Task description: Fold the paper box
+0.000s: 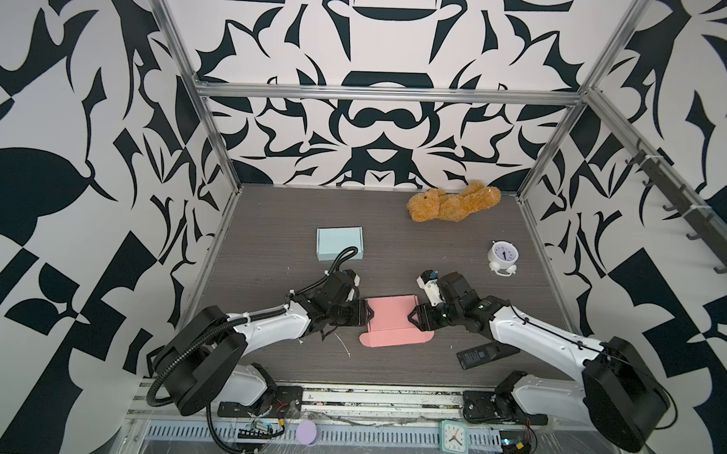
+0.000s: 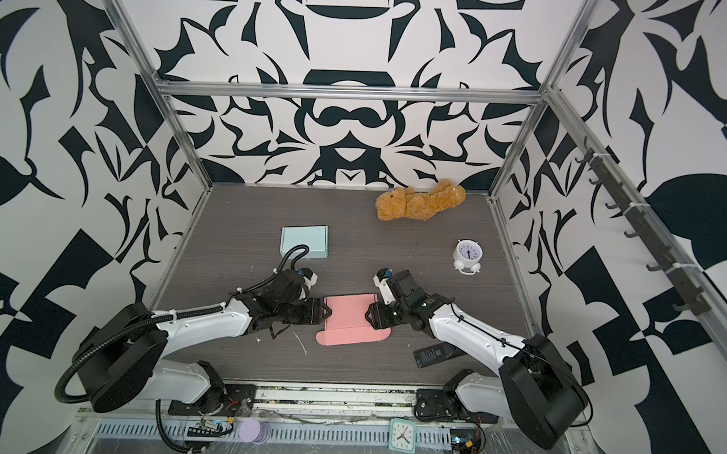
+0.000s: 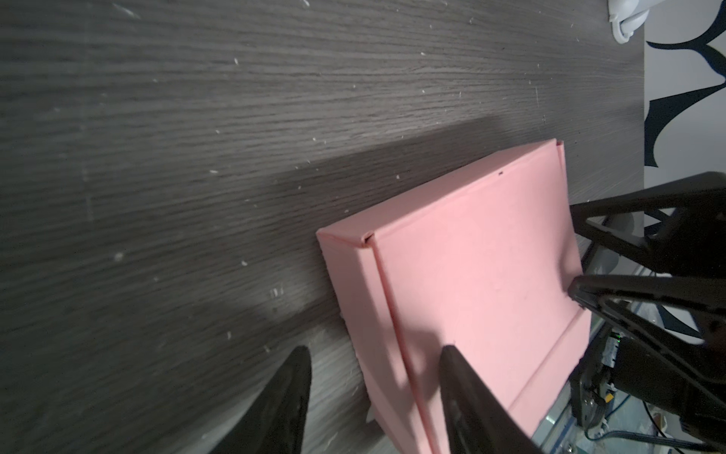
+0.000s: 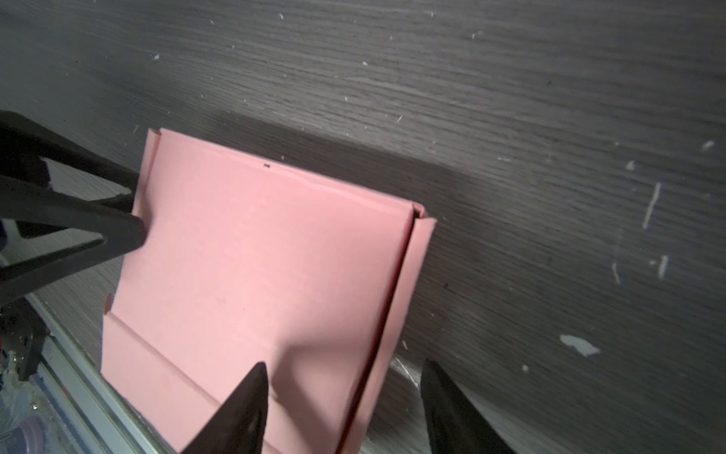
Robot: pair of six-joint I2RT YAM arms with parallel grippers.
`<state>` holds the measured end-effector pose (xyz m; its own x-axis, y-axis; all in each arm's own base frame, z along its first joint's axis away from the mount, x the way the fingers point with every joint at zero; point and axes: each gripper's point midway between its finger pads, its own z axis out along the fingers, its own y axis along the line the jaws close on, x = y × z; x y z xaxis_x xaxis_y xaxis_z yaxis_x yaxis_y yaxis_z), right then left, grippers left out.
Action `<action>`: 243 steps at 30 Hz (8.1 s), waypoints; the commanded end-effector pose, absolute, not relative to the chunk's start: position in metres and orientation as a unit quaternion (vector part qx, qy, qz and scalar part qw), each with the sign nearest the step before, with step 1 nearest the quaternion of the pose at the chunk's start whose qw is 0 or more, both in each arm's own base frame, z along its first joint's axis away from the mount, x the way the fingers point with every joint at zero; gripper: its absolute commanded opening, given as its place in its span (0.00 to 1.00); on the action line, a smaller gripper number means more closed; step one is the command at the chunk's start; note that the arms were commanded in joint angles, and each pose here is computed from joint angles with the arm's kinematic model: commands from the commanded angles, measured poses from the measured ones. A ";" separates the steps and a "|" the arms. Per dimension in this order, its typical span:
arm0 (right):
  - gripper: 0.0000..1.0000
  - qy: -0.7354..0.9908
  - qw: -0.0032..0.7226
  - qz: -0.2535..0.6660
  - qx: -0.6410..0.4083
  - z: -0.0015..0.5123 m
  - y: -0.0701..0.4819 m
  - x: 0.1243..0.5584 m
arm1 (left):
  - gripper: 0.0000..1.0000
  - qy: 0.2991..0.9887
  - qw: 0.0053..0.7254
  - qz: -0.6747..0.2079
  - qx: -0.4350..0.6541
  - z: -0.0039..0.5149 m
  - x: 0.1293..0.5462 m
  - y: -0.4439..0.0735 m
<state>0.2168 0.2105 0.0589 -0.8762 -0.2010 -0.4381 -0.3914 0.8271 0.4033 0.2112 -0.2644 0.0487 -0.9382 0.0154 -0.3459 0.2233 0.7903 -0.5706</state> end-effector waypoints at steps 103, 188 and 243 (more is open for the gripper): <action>0.80 0.940 0.154 0.255 -0.166 0.078 0.238 0.159 | 0.62 0.933 0.183 -0.300 0.072 0.073 0.167 -0.251; 0.81 0.948 0.160 0.213 -0.176 0.049 0.243 0.163 | 0.54 0.940 0.165 -0.290 0.067 0.050 0.154 -0.259; 0.81 0.954 0.194 0.127 -0.189 0.031 0.219 0.180 | 0.47 0.943 0.170 -0.281 0.047 0.036 0.221 -0.251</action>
<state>0.1745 0.2315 0.0320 -0.8631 -0.3079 -0.4002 -0.4211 0.8763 0.2339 0.2294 -0.2597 0.0485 -0.9244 -0.0149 -0.3812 0.2062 0.8211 -0.5322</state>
